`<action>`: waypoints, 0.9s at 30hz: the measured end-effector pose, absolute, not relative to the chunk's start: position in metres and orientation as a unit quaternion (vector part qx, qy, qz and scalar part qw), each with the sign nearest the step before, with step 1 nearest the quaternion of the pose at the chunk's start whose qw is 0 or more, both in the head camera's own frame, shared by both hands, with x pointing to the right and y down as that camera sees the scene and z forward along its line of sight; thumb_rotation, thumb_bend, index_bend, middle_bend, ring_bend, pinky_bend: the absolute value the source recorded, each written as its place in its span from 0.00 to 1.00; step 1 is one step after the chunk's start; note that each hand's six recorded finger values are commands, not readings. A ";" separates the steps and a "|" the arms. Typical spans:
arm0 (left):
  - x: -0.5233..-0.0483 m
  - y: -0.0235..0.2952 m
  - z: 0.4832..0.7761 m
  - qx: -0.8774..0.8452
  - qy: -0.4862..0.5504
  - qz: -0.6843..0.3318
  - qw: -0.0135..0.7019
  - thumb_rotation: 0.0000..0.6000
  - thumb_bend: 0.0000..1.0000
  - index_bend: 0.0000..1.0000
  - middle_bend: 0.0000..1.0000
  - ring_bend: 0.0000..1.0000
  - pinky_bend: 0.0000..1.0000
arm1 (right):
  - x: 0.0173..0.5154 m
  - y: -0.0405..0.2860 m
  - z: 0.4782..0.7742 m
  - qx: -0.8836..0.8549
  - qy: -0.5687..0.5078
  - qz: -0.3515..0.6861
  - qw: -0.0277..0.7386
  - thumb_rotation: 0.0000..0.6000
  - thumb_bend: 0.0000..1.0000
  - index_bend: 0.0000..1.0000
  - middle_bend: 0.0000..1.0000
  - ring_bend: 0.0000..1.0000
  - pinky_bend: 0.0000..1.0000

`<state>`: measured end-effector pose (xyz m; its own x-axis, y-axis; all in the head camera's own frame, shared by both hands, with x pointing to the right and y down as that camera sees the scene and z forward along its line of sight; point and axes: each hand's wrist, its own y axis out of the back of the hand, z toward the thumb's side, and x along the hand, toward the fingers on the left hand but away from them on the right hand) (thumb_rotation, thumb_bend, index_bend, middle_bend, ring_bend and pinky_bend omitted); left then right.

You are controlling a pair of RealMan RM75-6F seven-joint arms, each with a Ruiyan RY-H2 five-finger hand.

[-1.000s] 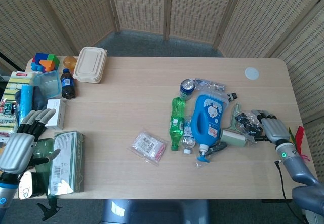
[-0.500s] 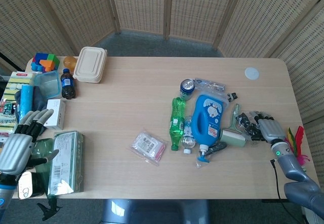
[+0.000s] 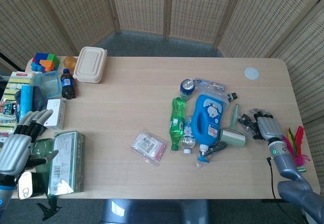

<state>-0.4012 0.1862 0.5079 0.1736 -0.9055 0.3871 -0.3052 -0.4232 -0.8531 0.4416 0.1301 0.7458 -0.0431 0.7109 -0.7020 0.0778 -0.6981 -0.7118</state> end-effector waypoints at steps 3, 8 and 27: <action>-0.402 0.186 0.507 -0.697 0.436 -0.474 0.315 1.00 0.24 0.00 0.00 0.00 0.00 | 0.440 0.127 0.744 -0.648 -0.317 0.648 0.245 1.00 0.49 0.48 0.29 0.34 0.31; -0.402 0.186 0.508 -0.699 0.435 -0.473 0.314 1.00 0.24 0.00 0.00 0.00 0.00 | 0.439 0.122 0.739 -0.650 -0.328 0.639 0.249 1.00 0.48 0.55 0.39 0.47 0.41; -0.400 0.186 0.511 -0.704 0.433 -0.468 0.313 1.00 0.24 0.00 0.00 0.00 0.00 | 0.419 0.090 0.679 -0.662 -0.363 0.589 0.289 1.00 0.46 0.57 0.40 0.51 0.45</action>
<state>-0.4004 0.1856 0.5112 0.1864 -0.9023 0.3886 -0.3162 -0.4296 -0.8458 0.4186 0.0905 0.6788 0.0432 0.8202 -0.5704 0.1405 -0.5702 -0.8094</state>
